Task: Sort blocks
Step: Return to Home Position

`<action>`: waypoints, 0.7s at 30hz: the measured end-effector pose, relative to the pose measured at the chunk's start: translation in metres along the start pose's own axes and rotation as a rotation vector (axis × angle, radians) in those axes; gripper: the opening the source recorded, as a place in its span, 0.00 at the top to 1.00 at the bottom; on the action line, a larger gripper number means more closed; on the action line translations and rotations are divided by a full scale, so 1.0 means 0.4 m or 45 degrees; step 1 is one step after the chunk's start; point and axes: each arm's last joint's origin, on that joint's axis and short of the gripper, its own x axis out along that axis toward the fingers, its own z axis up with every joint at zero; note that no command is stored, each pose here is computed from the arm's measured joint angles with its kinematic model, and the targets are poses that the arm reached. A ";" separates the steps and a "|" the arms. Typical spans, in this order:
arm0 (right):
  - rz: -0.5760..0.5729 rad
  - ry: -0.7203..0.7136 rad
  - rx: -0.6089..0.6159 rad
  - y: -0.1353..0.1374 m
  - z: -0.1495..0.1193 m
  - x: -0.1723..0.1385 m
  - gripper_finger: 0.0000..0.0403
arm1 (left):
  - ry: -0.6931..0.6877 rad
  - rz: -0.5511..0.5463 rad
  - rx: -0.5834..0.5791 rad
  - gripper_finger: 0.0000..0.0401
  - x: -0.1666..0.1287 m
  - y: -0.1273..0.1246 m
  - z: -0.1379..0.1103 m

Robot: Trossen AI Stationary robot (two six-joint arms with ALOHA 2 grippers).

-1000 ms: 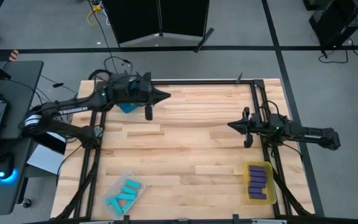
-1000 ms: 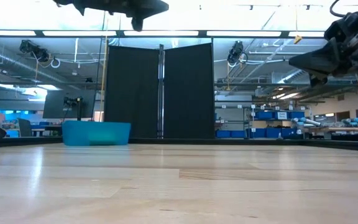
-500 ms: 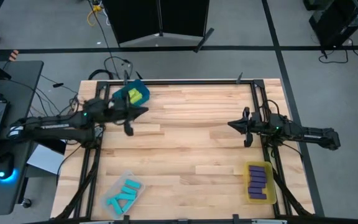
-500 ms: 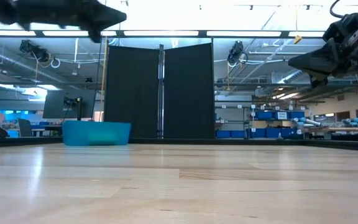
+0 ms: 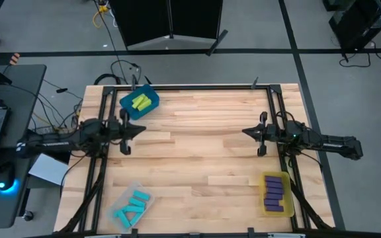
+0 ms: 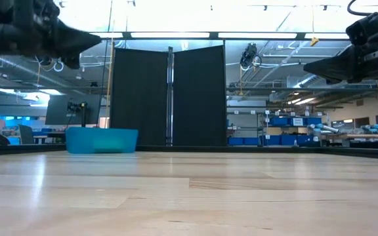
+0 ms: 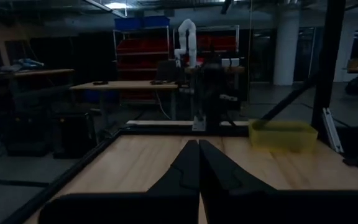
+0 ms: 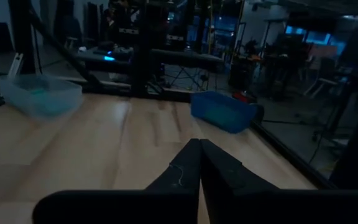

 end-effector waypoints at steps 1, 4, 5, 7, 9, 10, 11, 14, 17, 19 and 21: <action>-0.002 0.000 -0.013 0.000 0.000 0.000 0.95 | 0.003 0.005 0.000 0.99 -0.006 0.000 -0.009; -0.004 0.000 -0.017 0.000 0.000 0.000 0.94 | 0.039 0.024 -0.002 0.99 -0.022 0.001 -0.038; -0.005 0.000 -0.009 0.000 0.000 0.000 0.94 | 0.052 0.027 -0.007 0.99 -0.027 0.001 -0.048; -0.005 0.000 0.008 0.000 0.000 0.000 0.93 | 0.093 0.038 -0.024 0.99 -0.036 0.001 -0.068; -0.010 0.001 0.027 -0.001 0.000 0.000 0.94 | 0.124 0.057 -0.039 0.99 -0.046 0.002 -0.084; -0.026 0.005 0.038 -0.002 0.000 0.001 0.94 | 0.127 0.066 -0.048 0.99 -0.050 0.002 -0.091; -0.047 0.015 0.062 -0.005 -0.002 0.002 0.94 | 0.136 0.079 -0.051 0.99 -0.053 0.003 -0.097; -0.119 0.067 0.160 -0.014 -0.011 0.008 0.94 | 0.145 0.103 -0.048 0.99 -0.053 0.004 -0.097; -0.160 0.131 0.197 -0.022 -0.022 0.014 0.94 | 0.144 0.117 -0.044 0.99 -0.053 0.005 -0.097; -0.183 0.172 0.219 -0.026 -0.030 0.018 0.93 | 0.146 0.128 -0.043 0.99 -0.053 0.006 -0.098; -0.203 0.200 0.233 -0.030 -0.035 0.020 0.93 | 0.149 0.142 -0.046 0.99 -0.053 0.007 -0.098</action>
